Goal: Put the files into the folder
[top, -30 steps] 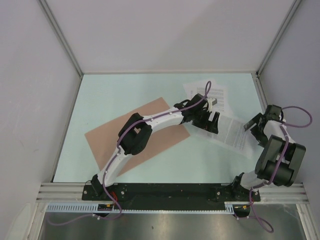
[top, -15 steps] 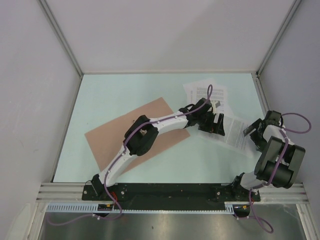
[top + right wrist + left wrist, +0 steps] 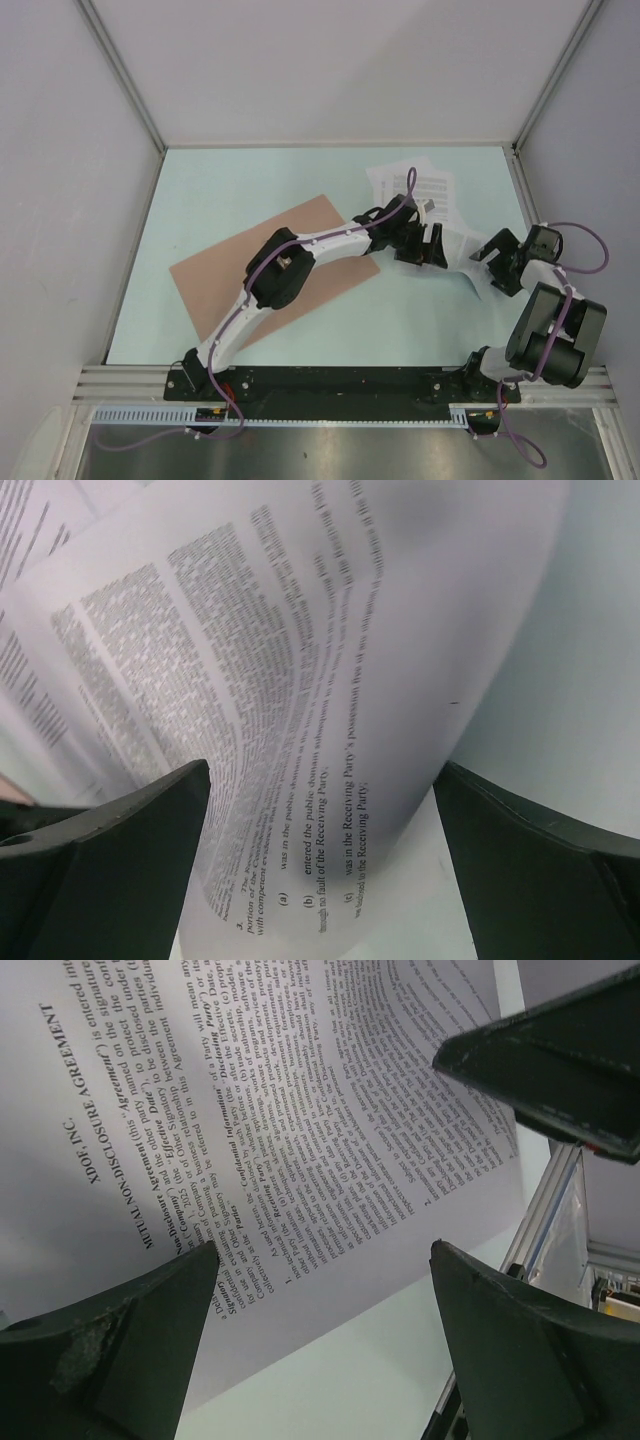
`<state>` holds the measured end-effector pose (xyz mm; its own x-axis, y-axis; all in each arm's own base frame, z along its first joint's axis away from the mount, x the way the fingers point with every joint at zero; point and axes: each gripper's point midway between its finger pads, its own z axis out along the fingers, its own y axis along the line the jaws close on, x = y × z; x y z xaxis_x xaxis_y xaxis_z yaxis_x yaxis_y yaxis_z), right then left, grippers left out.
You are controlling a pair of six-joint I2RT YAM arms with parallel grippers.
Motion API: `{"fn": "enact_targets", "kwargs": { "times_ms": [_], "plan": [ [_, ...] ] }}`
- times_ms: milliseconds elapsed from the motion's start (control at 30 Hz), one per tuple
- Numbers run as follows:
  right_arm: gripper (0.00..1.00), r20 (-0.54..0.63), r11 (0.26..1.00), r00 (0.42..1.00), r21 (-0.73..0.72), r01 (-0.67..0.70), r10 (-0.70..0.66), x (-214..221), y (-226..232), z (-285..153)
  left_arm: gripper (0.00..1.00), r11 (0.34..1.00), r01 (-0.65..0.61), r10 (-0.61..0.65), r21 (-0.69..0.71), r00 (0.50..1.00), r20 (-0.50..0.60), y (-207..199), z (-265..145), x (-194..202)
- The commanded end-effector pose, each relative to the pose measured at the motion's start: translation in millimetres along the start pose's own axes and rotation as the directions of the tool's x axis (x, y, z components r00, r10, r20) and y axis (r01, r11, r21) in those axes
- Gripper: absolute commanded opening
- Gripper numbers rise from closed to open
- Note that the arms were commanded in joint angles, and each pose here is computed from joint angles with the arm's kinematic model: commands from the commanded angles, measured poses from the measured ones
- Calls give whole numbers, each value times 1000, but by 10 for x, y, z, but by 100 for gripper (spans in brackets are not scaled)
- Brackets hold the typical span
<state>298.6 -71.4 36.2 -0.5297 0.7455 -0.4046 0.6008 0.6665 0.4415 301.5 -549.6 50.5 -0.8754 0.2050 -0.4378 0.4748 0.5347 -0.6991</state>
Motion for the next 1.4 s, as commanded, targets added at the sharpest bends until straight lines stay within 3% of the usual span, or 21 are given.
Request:
{"fn": "enact_targets", "kwargs": {
  "times_ms": [0,233,400,800,1067,1367],
  "plan": [
    [99,-103,989,995,-148,-27,12,330,226,-97,96,995,33,-40,-92,997,-69,316,-121,165],
    [98,-154,974,983,-186,-126,97,440,338,-215,96,996,-3,-3,-93,998,-62,311,-197,78],
    [96,-113,963,979,-195,-186,167,404,354,-335,96,996,-9,3,-87,998,-69,359,-207,37],
    [98,-22,927,999,-374,15,-25,241,556,-226,96,999,-15,9,-49,992,-124,522,-146,64],
    [100,74,936,996,-347,64,-41,63,515,-260,96,998,-20,12,-55,991,-133,653,-168,35],
    [100,140,894,989,-439,95,-37,-188,635,-133,97,998,54,-51,14,985,-163,627,-80,132]
  ]
}}
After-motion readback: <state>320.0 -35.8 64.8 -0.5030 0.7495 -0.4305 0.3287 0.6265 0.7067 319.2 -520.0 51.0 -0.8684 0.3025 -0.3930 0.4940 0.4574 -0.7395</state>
